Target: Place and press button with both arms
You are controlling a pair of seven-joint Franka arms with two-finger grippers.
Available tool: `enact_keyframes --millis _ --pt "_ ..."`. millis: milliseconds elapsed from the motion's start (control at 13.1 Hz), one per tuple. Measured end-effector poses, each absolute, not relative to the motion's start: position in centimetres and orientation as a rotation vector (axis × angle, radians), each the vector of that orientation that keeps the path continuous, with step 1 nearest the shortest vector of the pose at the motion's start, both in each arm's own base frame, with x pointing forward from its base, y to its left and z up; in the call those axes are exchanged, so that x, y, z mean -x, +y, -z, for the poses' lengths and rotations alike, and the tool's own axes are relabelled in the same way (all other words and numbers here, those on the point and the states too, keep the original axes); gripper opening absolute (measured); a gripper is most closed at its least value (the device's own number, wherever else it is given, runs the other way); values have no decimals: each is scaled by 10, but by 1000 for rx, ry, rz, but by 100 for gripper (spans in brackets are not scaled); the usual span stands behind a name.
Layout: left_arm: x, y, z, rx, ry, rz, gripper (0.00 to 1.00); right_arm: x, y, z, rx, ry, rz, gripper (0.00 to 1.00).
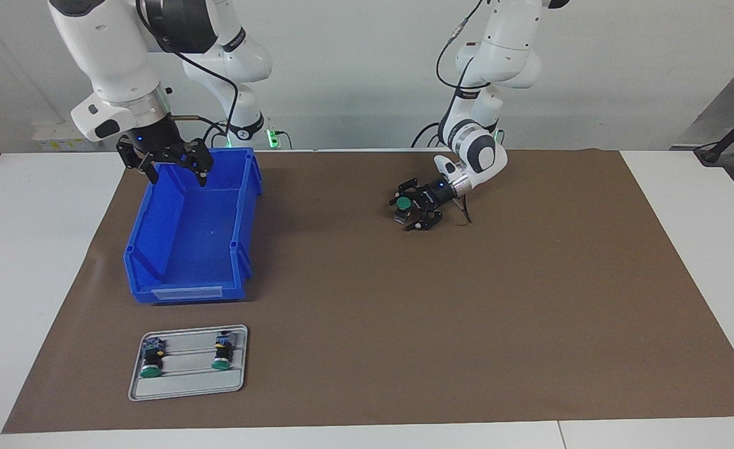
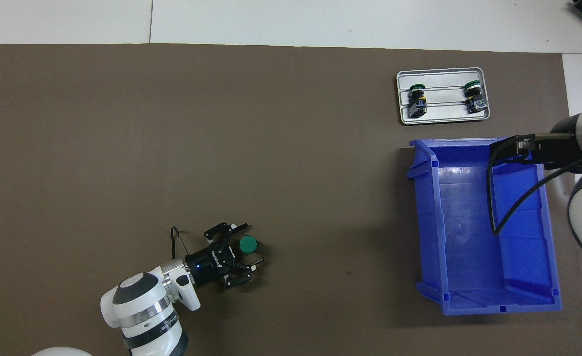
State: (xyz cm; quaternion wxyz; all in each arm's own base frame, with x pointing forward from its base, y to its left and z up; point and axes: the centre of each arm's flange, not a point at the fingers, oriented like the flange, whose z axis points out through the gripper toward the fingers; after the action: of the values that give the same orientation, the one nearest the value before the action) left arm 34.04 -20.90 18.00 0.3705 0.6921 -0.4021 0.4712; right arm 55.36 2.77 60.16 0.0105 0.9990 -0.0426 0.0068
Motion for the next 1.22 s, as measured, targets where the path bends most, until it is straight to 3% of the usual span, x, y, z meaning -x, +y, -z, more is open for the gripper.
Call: enact_keyframes --millis 1221 --pt "-344 -210 -189 -1825 -1164 -1185 99 -554 28 -602 -3118 -133 -21 100"
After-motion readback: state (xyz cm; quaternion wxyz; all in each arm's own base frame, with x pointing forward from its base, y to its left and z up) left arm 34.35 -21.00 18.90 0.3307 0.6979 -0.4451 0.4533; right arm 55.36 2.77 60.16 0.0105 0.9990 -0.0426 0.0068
